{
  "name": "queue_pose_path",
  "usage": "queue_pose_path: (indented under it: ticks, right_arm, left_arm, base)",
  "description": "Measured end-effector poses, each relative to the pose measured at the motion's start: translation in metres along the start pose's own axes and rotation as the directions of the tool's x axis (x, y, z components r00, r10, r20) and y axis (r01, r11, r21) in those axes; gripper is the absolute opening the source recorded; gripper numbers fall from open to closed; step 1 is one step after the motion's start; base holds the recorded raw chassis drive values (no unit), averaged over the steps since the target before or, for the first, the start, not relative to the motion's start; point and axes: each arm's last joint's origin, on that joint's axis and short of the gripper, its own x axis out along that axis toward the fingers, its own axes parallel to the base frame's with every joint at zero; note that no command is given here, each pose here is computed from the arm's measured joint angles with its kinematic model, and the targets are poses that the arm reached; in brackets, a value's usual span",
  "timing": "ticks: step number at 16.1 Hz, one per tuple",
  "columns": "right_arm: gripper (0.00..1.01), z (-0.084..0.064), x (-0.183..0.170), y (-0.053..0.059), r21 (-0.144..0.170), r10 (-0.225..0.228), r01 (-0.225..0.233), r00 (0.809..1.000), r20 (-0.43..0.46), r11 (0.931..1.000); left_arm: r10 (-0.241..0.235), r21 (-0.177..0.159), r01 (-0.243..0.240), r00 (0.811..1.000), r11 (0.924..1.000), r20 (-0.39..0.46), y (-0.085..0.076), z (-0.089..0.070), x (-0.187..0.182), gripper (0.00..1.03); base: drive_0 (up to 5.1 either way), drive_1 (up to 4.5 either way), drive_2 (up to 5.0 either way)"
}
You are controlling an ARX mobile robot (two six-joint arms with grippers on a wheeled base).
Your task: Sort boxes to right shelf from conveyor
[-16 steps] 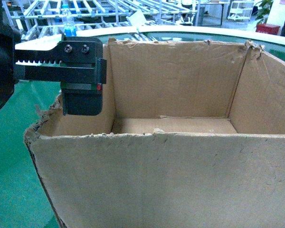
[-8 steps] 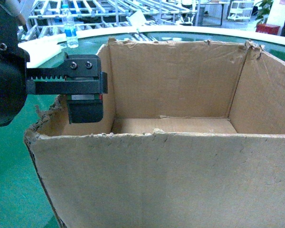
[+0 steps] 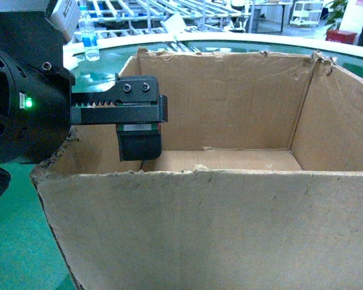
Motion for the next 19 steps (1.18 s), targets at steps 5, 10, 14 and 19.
queue_pose_path:
  ticks: [5,10,14,19]
  right_arm:
    - [0.6,0.0,0.0,0.0,-0.006,-0.003,0.003,1.0,-0.001,1.0]
    - [0.06,-0.001,0.0,0.002,-0.008,0.023,-0.023,1.0,-0.002,0.9997]
    - [0.02,0.0,0.0,0.004,-0.007,0.019,-0.019,1.0,0.0,0.9998]
    - [0.02,0.025,-0.011,0.0,-0.015,0.016,-0.015,0.997,0.08,0.9998]
  left_arm:
    - [0.0,0.003,0.0,1.0,1.0,0.0,0.0,0.0,0.0,0.54]
    - [-0.03,0.004,0.03,1.0,0.9996,-0.005,-0.003,0.0,-0.001,0.02]
    - [-0.034,0.005,0.034,0.999,0.9994,0.003,-0.004,0.001,-0.001,0.02]
    - [-0.077,0.063,0.069,0.989,0.9956,0.125,-0.007,0.025,-0.013,0.02]
  base:
    - [0.0,0.0,0.0]
    - [0.0,0.0,0.0]
    - [0.0,0.0,0.0]
    - [0.0,0.0,0.0]
